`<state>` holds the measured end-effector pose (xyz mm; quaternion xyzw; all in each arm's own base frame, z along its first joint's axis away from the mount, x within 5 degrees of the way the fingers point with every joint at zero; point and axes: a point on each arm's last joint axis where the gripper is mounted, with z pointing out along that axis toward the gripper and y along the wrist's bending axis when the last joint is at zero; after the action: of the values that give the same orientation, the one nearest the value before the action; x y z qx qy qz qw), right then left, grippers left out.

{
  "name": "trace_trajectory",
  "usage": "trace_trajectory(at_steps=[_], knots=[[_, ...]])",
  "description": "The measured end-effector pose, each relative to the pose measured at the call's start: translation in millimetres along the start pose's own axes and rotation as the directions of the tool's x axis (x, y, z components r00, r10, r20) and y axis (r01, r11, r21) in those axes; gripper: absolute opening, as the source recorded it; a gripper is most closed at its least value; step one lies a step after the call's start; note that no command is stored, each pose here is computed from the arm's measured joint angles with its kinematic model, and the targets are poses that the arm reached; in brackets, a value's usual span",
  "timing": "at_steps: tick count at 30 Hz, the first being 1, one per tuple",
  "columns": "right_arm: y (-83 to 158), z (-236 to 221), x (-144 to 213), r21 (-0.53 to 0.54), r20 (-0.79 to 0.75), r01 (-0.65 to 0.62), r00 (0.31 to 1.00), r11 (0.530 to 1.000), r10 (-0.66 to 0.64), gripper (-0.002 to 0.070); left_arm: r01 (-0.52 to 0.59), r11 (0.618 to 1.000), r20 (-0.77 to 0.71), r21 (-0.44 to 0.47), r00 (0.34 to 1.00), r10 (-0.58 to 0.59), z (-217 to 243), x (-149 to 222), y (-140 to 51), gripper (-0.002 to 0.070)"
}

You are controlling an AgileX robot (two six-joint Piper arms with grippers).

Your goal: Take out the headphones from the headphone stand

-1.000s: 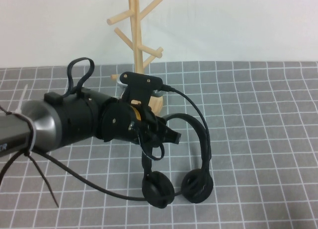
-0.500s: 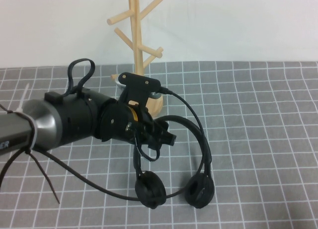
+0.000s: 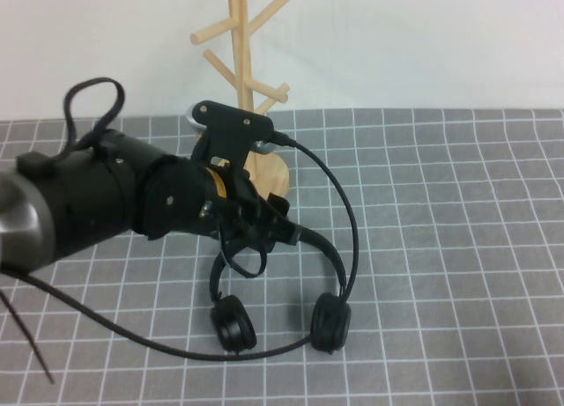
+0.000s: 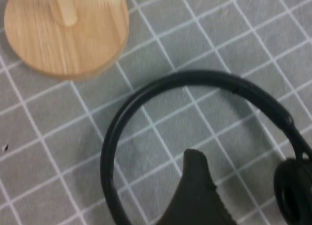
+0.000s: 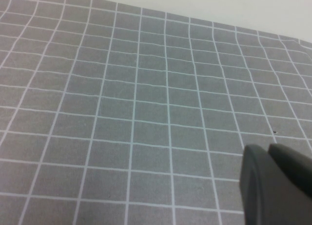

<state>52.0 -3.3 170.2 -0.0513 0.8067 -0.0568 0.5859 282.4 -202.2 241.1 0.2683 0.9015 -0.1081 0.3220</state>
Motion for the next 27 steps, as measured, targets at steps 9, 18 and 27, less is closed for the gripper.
trace_trajectory(at_steps=[9, 18, 27], knots=[[0.0, 0.0, 0.0, 0.000, 0.000, 0.000, 1.000, 1.000, 0.000, -0.0009, -0.023, 1.000, 0.091, -0.014, 0.996, 0.024, -52.2, -10.4, 1.3, 0.0067], [0.0, 0.0, 0.0, 0.000, 0.000, 0.000, 1.000, 1.000, 0.000, -0.0009, -0.010, 1.000, 0.337, -0.014, 0.941, 0.014, -132.2, 26.0, 4.1, -0.0001], [0.0, 0.0, 0.0, 0.000, 0.000, 0.000, 1.000, 1.000, 0.000, -0.0009, -0.048, 0.998, 0.344, -0.039, 0.937, 0.059, -139.4, 84.4, 7.5, -0.0002]])
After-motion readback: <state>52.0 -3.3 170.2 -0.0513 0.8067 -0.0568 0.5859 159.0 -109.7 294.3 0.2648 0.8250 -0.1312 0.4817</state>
